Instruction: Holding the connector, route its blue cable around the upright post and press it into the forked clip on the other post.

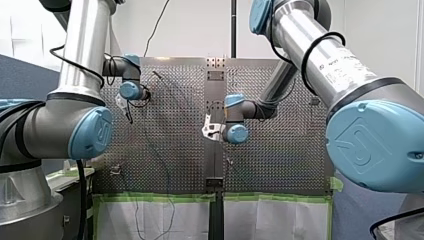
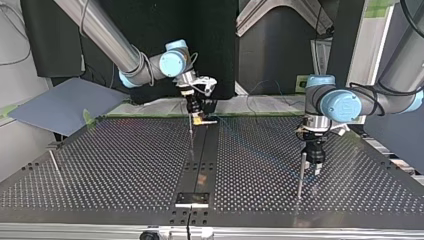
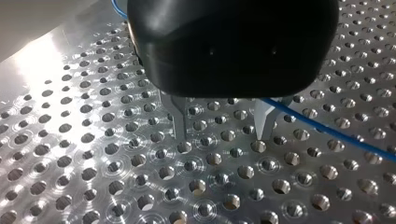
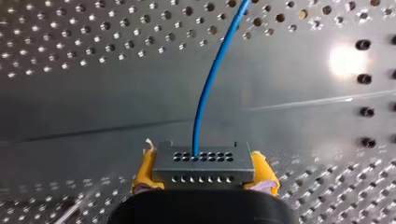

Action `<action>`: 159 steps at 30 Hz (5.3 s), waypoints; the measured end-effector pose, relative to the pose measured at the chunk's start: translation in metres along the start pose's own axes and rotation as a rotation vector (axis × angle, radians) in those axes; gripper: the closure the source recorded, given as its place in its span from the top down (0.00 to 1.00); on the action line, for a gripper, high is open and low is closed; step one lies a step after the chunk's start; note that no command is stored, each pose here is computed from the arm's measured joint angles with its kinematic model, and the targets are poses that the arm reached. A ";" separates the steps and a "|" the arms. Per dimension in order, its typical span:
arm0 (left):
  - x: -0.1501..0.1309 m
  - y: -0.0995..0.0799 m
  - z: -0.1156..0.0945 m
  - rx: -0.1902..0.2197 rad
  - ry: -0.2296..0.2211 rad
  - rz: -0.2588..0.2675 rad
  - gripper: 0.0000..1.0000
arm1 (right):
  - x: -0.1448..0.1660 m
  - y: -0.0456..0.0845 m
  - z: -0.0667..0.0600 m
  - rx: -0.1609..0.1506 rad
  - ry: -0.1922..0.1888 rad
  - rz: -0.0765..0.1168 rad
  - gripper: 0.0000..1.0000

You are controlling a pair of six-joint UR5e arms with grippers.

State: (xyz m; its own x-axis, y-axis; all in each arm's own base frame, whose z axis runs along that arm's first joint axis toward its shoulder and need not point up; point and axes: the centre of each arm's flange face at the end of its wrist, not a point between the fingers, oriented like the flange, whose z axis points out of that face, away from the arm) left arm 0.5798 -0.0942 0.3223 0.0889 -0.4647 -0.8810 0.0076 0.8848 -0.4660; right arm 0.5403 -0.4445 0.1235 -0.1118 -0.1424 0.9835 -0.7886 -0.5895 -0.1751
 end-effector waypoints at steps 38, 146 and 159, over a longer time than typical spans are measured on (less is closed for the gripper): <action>-0.001 0.001 0.000 -0.010 -0.009 -0.015 0.71 | -0.205 0.077 -0.082 -0.210 -0.150 -0.036 0.00; 0.000 0.001 0.000 -0.011 -0.005 -0.023 0.71 | -0.148 0.194 -0.104 -0.421 -0.227 -0.113 0.00; 0.000 0.002 0.000 -0.021 -0.010 -0.032 0.71 | -0.073 0.178 -0.081 -0.308 -0.093 -0.104 0.00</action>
State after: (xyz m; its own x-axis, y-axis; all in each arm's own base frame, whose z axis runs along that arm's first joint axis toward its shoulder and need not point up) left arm 0.5799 -0.0921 0.3213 0.0984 -0.4921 -0.8650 -0.0099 0.8687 -0.4953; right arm 0.3593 -0.4749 0.0247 0.0235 -0.1748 0.9843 -0.9402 -0.3387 -0.0377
